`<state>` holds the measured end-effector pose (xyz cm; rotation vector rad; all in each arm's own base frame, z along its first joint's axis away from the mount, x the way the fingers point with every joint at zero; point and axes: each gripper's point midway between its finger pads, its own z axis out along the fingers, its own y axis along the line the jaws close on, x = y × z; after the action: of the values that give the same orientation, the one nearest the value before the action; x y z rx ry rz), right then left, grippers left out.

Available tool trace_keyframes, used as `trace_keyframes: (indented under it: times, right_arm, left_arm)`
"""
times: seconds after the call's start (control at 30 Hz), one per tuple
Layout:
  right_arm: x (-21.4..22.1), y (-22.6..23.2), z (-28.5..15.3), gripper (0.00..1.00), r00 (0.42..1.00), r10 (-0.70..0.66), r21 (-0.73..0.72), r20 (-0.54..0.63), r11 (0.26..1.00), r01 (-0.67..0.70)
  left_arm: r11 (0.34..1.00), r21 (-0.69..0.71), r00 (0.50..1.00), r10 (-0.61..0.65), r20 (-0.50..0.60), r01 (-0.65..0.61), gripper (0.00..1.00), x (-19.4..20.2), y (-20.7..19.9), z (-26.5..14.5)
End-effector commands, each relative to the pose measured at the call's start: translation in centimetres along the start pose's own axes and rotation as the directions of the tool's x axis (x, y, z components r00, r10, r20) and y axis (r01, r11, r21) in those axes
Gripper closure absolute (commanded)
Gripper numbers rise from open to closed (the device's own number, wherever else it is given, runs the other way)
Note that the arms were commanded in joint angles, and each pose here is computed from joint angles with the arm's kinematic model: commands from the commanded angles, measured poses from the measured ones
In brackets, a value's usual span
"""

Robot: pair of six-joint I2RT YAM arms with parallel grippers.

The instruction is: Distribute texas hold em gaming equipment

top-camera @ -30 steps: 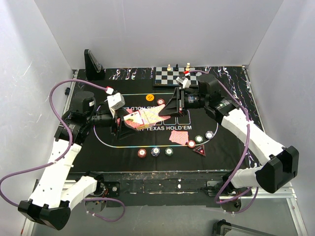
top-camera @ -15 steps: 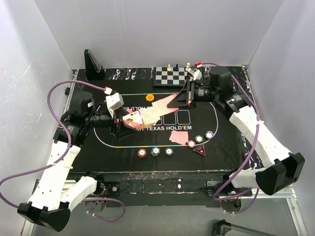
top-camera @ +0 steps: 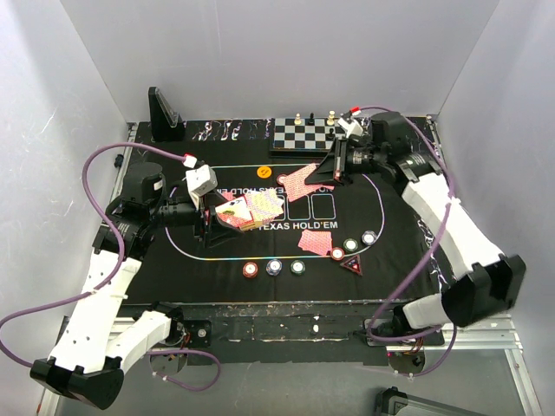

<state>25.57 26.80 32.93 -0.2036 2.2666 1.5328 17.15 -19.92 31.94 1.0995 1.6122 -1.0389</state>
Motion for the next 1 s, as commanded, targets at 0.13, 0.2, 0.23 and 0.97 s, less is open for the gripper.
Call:
trace_keyframes:
  times: [0.13,0.2,0.23,0.97]
  right_arm:
    - [-5.2,-12.3,2.5,0.99,0.996,-0.090,0.497,-0.019,0.863,0.088]
    - [-6.2,-14.4,3.1,0.99,0.991,-0.126,0.591,-0.051,0.796,0.131]
    - [-6.9,-14.9,3.1,0.99,0.985,-0.158,0.635,-0.063,0.756,0.161]
    - [-5.7,-23.4,13.7,0.99,0.531,-0.553,0.747,-0.642,-0.293,0.597]
  left_arm:
    - [0.999,0.019,0.997,0.041,0.060,-0.043,1.00,-2.6,-1.6,-0.9]
    - [0.999,0.024,0.997,0.035,0.067,-0.036,1.00,-3.2,-1.9,-1.2]
    - [0.999,0.027,0.996,0.039,0.075,-0.041,1.00,-3.6,-2.3,-1.3]
    - [0.999,0.013,0.998,0.042,0.047,-0.043,1.00,-3.8,-3.3,-2.6]
